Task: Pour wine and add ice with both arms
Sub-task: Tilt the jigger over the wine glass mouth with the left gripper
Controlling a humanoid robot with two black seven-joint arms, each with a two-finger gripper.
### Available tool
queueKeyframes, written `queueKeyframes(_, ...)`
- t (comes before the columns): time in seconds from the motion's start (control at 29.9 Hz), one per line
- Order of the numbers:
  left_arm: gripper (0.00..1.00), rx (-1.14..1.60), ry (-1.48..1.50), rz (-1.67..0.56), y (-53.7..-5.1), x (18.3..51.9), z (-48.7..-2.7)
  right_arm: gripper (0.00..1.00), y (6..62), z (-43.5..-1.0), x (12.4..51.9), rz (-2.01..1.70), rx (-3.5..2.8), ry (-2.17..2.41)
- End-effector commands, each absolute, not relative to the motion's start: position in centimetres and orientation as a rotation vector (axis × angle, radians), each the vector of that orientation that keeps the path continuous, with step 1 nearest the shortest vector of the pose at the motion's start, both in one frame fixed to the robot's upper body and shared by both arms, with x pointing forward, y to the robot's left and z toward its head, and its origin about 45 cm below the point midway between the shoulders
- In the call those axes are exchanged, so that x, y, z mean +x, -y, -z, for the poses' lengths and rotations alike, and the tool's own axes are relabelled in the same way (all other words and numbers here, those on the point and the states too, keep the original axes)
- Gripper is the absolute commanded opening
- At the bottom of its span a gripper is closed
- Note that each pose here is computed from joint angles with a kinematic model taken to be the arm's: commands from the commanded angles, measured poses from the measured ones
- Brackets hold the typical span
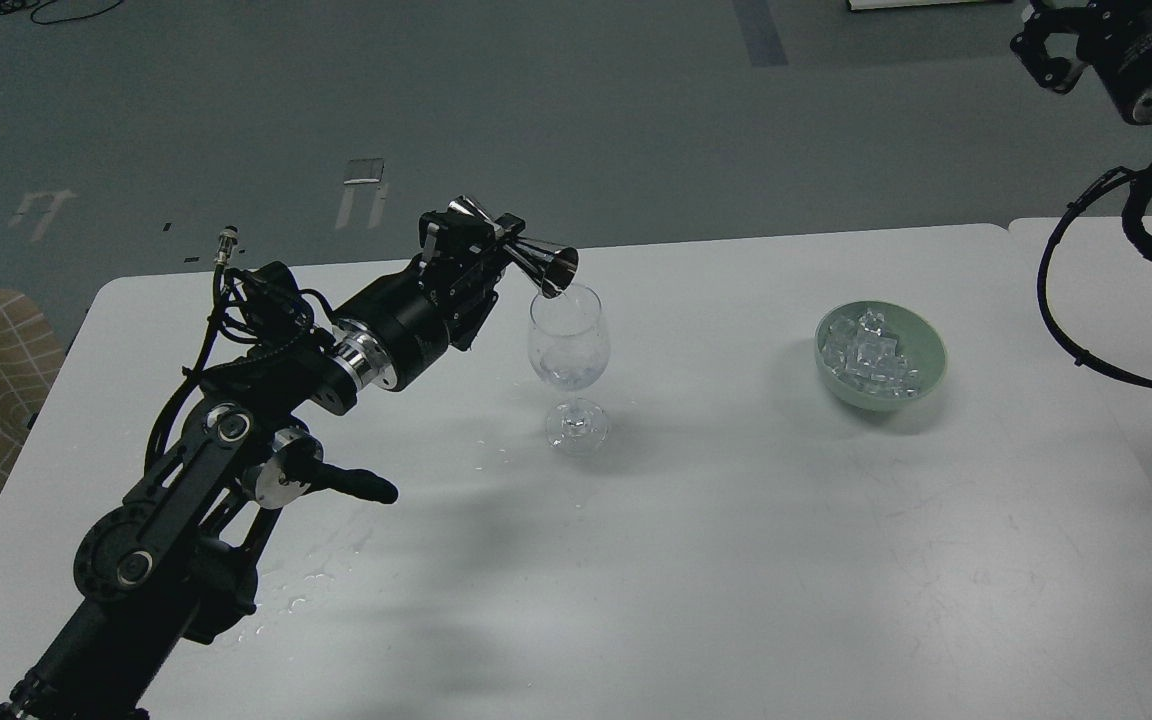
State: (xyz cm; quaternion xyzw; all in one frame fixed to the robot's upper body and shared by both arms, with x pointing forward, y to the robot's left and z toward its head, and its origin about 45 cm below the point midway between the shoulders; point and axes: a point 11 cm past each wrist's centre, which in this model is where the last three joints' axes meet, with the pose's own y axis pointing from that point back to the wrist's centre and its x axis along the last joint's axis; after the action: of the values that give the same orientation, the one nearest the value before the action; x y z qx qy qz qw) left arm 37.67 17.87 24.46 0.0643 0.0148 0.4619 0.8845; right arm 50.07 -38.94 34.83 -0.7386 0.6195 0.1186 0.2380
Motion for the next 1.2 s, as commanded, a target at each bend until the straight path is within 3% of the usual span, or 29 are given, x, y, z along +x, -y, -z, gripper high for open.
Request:
queueKeyframes(0.0,0.00,0.145,-0.016,-0.965,-18.1,37.7,-24.5,1.00,38.7,-35.0,50.1,-0.322,-2.026,-1.688)
queueKeyframes(0.84,0.00,0.258,0.288,-0.917,-17.6,37.2,-27.9,1.00,38.1,-35.3,50.3,-0.319,-2.033,-1.669)
queueKeyframes(1.17,0.00,0.078,0.044,-0.961,-18.6,37.0,-27.9,1.00,38.7,-34.9,50.0,-0.321,-2.030,-1.689)
